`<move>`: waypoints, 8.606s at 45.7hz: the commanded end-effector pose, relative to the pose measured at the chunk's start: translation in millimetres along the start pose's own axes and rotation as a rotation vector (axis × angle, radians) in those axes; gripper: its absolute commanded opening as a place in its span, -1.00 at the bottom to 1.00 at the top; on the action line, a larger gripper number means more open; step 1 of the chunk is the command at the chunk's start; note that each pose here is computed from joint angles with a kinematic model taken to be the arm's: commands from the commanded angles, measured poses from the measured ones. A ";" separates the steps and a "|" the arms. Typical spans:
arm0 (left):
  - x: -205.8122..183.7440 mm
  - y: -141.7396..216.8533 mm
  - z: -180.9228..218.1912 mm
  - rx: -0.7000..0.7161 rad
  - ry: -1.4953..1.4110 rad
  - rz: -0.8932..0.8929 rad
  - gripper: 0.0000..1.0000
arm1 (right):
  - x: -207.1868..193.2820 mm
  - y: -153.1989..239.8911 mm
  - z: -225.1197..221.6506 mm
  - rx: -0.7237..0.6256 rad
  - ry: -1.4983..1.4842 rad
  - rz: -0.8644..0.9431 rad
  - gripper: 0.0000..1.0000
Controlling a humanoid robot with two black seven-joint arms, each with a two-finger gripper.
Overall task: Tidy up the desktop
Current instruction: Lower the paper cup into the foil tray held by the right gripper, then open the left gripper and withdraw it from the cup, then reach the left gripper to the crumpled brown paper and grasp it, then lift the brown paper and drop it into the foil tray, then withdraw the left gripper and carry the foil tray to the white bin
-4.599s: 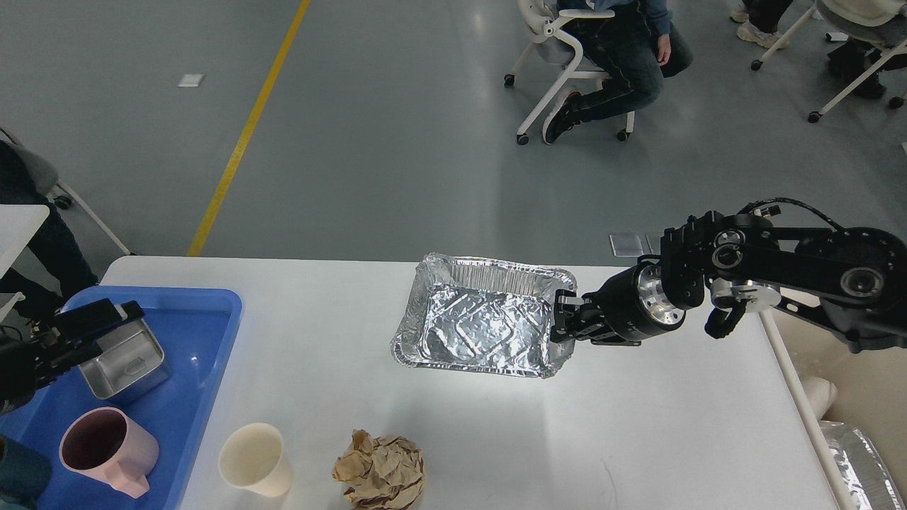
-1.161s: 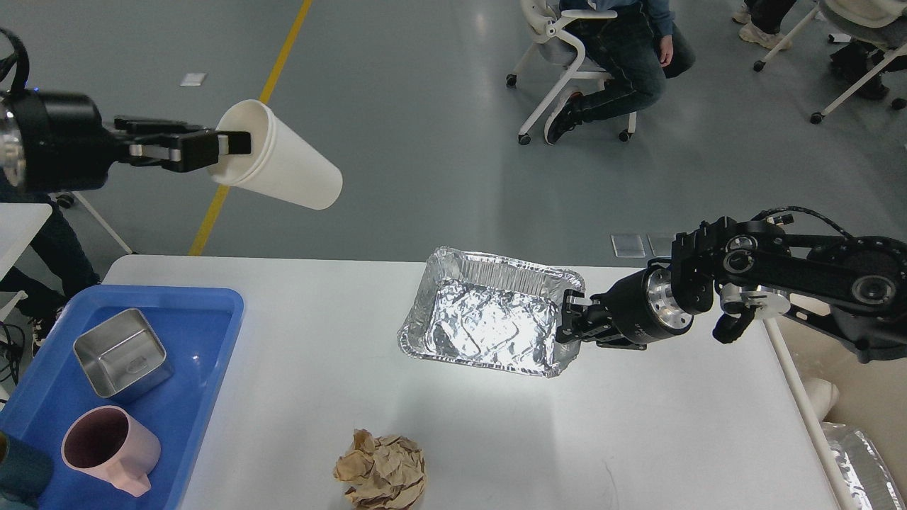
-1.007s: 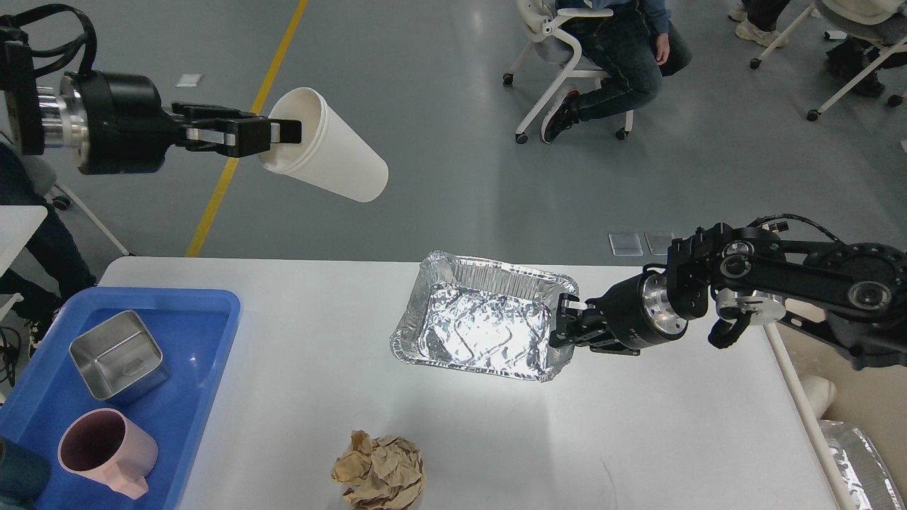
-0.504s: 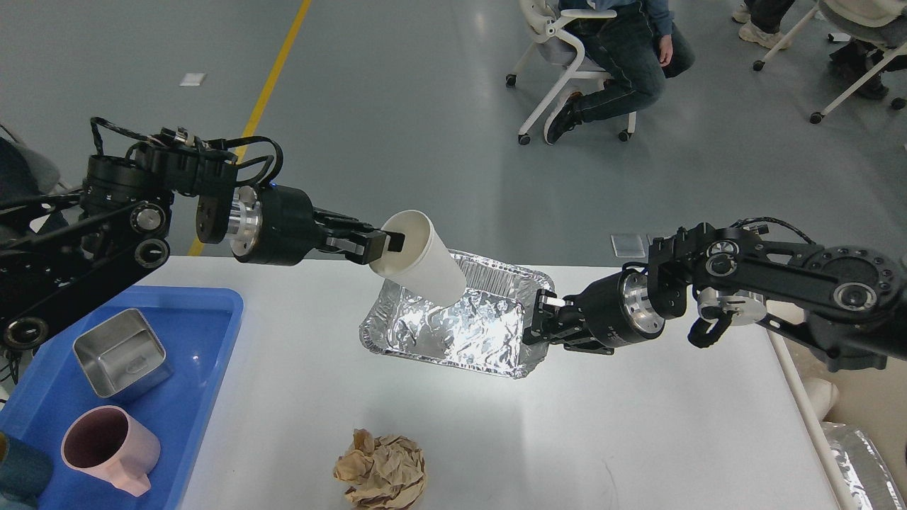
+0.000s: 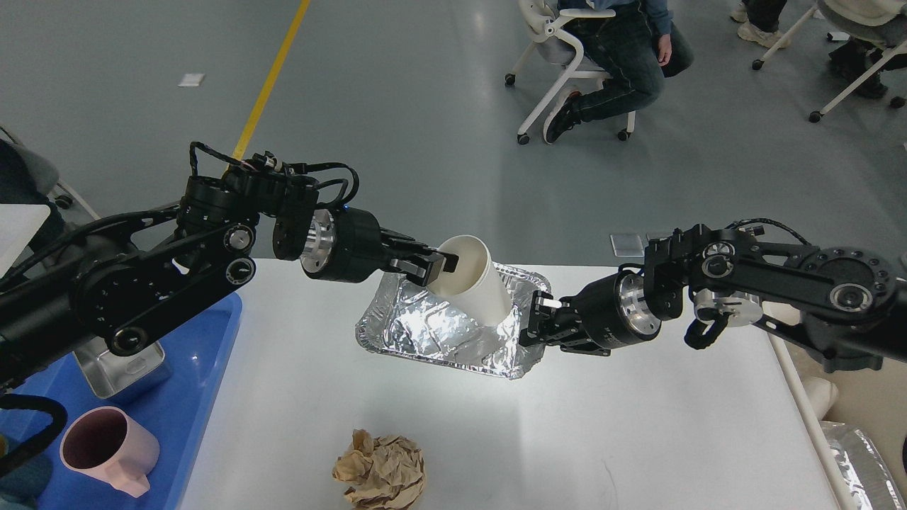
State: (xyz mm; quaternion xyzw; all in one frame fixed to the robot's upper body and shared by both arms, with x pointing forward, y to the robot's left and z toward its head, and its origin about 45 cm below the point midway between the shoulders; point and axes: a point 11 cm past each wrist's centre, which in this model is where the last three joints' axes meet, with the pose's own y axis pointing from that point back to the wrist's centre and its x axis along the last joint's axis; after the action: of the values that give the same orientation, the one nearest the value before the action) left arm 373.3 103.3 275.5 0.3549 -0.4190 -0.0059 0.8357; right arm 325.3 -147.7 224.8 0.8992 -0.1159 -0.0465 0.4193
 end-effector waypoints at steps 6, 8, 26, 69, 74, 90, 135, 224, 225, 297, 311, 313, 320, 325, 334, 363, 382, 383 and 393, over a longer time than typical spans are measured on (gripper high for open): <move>-22.6 -27.5 5.6 0.010 -0.047 -0.054 -0.52 | 0.4 0.1 -4.0 0.009 0.004 0.002 -1.00; -24.1 -30.8 8.3 0.007 -0.059 -0.060 -0.32 | 0.0 0.0 -4.2 0.009 0.004 0.001 -1.00; -15.8 -33.9 13.2 -0.006 -0.068 0.007 0.10 | -0.8 -0.8 -3.8 0.009 0.005 -0.002 -1.00; 8.2 -40.5 12.5 -0.010 -0.057 0.202 0.24 | -1.8 -2.6 -4.3 0.008 0.007 -0.004 -1.00; 12.2 -35.1 9.6 -0.007 -0.048 0.216 0.78 | -1.6 -2.6 -4.2 0.008 0.007 -0.002 -1.00; 33.9 74.2 -47.7 0.102 0.053 0.335 0.88 | -2.6 -4.1 2.5 -0.001 -0.006 -0.004 -1.00; -233.3 248.5 -105.6 0.533 0.326 0.314 0.94 | -8.8 -13.2 5.8 -0.011 -0.011 -0.014 -1.00; -310.6 -19.3 4.7 0.084 0.447 0.064 -1.00 | -5.4 -11.9 6.0 -0.004 -0.026 0.009 -1.00; -310.5 -19.3 4.8 0.082 0.445 0.064 -1.00 | -5.1 -11.5 6.3 -0.005 -0.027 0.010 -1.00; -20.4 230.8 -56.9 0.215 0.181 0.573 -1.00 | -6.8 -16.3 6.1 -0.013 -0.025 0.013 -1.00; -23.0 202.5 -49.2 0.142 0.226 0.525 -1.00 | -6.7 -16.0 2.8 -0.007 -0.019 0.013 -1.00; -26.4 196.4 -48.9 0.129 0.243 0.508 -1.00 | -6.3 -15.9 2.3 -0.006 -0.020 0.015 -1.00; -30.2 141.6 -34.6 0.004 0.285 0.467 -1.00 | -5.3 -14.9 0.4 -0.003 -0.018 0.018 -1.00; -37.5 111.6 -27.7 -0.020 0.266 0.410 -1.00 | -5.0 -14.2 -1.3 -0.001 -0.013 0.019 -1.00; -41.6 66.4 -13.1 -0.081 0.258 0.353 -0.98 | -2.7 -10.9 -1.5 -0.001 -0.012 0.027 -1.00; -48.1 64.0 -13.5 -0.077 0.240 0.314 0.94 | -2.7 -10.8 3.6 -0.001 -0.029 0.029 -1.00; -11.7 96.2 -23.6 -0.123 0.361 0.506 0.94 | 6.9 -2.8 10.5 0.007 -0.075 0.072 -1.00; -9.1 101.4 -26.9 -0.130 0.393 0.534 0.94 | 7.2 -2.4 11.4 0.014 -0.086 0.074 -1.00; -27.4 141.0 -93.1 -0.079 0.871 0.750 0.94 | 14.9 9.6 33.4 0.073 -0.212 0.118 -1.00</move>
State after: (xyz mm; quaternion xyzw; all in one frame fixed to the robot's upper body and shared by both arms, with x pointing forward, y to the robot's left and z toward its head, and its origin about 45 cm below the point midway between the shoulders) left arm 371.1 233.3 318.6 0.1459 -0.2427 0.3407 0.8965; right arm 330.8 -165.7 213.0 0.8968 -0.1868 -0.0900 0.3908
